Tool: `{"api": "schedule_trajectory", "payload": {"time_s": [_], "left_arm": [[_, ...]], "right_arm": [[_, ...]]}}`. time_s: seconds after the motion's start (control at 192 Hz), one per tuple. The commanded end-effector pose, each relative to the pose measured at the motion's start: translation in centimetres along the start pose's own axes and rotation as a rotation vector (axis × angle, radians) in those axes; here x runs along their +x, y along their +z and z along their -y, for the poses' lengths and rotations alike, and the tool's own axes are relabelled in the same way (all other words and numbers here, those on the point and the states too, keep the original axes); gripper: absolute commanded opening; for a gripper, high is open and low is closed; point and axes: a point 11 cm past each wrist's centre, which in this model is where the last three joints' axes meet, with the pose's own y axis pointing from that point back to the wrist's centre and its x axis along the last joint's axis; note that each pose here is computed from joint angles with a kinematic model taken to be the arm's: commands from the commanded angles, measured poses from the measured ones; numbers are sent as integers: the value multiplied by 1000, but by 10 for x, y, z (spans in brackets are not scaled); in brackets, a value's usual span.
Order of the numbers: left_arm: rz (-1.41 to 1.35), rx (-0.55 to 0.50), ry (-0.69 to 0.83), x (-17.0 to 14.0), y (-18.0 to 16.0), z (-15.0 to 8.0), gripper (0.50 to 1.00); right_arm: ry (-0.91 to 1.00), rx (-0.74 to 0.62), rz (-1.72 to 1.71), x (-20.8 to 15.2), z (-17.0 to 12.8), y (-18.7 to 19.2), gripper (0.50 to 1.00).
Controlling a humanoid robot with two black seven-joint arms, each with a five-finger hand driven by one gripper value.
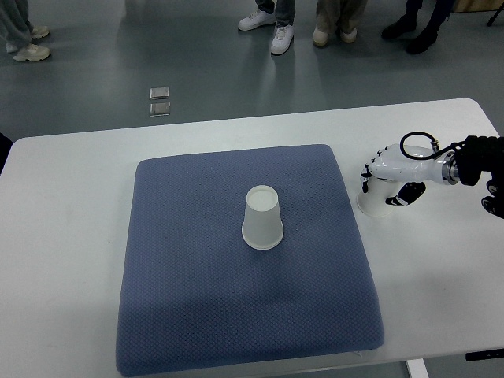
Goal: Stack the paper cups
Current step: 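Close the right hand fingers around the upside-down paper cup, then lift the cup with the right hand and carry it over the cup on the pad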
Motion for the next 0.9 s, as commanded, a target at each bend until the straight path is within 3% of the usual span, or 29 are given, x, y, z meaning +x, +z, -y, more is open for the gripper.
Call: {"api": "schedule_trajectory", "payload": {"time_s": [0.0,0.213,0.613,0.894], "left_arm": [[0,0,0,0,0,0,1000],[0,-1,0,0,0,0,1000],[0,0,0,0,0,0,1000],[0,0,0,0,0,0,1000]], "right_arm": [[-13,3,-6,-3,0,-1,654],[-19,3,-7,-2,0,0,584],[-2,-6,-10,10,-3,5,554],[43,-12,-33,44,-6,11,552]]}}
